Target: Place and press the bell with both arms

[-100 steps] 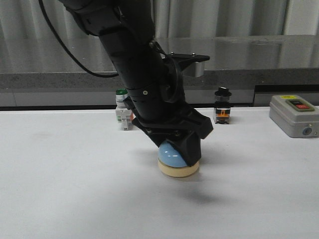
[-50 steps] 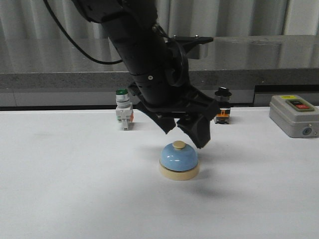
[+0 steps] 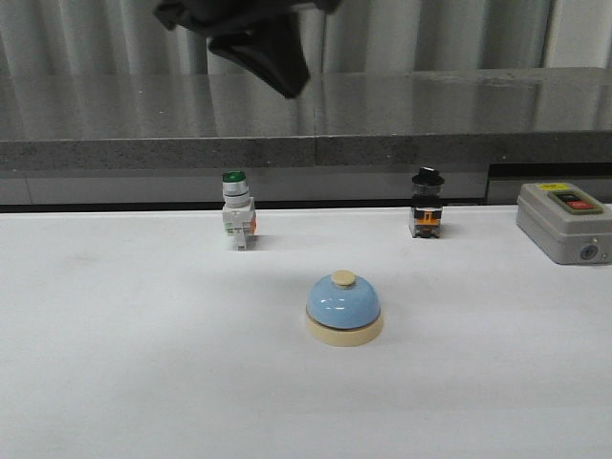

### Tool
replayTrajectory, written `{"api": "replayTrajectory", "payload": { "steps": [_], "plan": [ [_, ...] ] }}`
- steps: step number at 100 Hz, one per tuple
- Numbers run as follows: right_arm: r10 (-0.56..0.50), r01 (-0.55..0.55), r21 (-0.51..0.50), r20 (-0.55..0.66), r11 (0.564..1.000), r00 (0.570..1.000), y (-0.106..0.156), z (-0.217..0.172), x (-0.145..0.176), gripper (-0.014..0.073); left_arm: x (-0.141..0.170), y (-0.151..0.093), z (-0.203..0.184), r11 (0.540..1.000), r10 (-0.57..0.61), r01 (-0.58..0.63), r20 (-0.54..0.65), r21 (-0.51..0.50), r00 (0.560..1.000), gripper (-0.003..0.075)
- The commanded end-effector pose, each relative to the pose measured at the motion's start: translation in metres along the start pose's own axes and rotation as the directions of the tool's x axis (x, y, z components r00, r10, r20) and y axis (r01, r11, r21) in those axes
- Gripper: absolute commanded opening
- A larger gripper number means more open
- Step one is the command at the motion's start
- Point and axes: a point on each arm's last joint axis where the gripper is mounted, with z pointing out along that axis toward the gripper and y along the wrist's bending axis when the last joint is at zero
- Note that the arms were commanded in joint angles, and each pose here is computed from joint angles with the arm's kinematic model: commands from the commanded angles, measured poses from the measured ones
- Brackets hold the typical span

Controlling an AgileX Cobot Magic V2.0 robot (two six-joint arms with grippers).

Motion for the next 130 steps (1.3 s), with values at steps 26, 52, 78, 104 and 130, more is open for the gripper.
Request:
{"api": "replayTrajectory", "payload": {
  "steps": [26, 52, 78, 104, 130],
  "plan": [
    [-0.015, 0.014, 0.002, 0.115, 1.000, 0.993, 0.000, -0.002, -0.013, -0.0060, 0.019, 0.052, -0.099, 0.974, -0.135, 0.173, 0.236, -0.148, 0.962, -0.0020],
    [-0.015, 0.014, 0.002, 0.115, 1.000, 0.993, 0.000, -0.002, -0.013, -0.0060, 0.062, 0.072, -0.140, 0.932, -0.186, 0.266, 0.308, -0.245, 0.933, -0.0020],
    [-0.015, 0.014, 0.002, 0.115, 1.000, 0.993, 0.000, -0.002, -0.013, -0.0060, 0.108, 0.070, -0.172, 0.890, -0.197, 0.330, 0.389, -0.313, 0.900, -0.0020],
    [-0.015, 0.014, 0.002, 0.115, 1.000, 0.993, 0.000, -0.002, -0.013, -0.0060, 0.155, 0.053, -0.194, 0.864, -0.159, 0.361, 0.489, -0.352, 0.858, -0.0020],
    [-0.015, 0.014, 0.002, 0.115, 1.000, 0.993, 0.000, -0.002, -0.013, -0.0060, 0.196, 0.035, -0.220, 0.822, -0.114, 0.409, 0.589, -0.397, 0.800, -0.0020]
  ]
}}
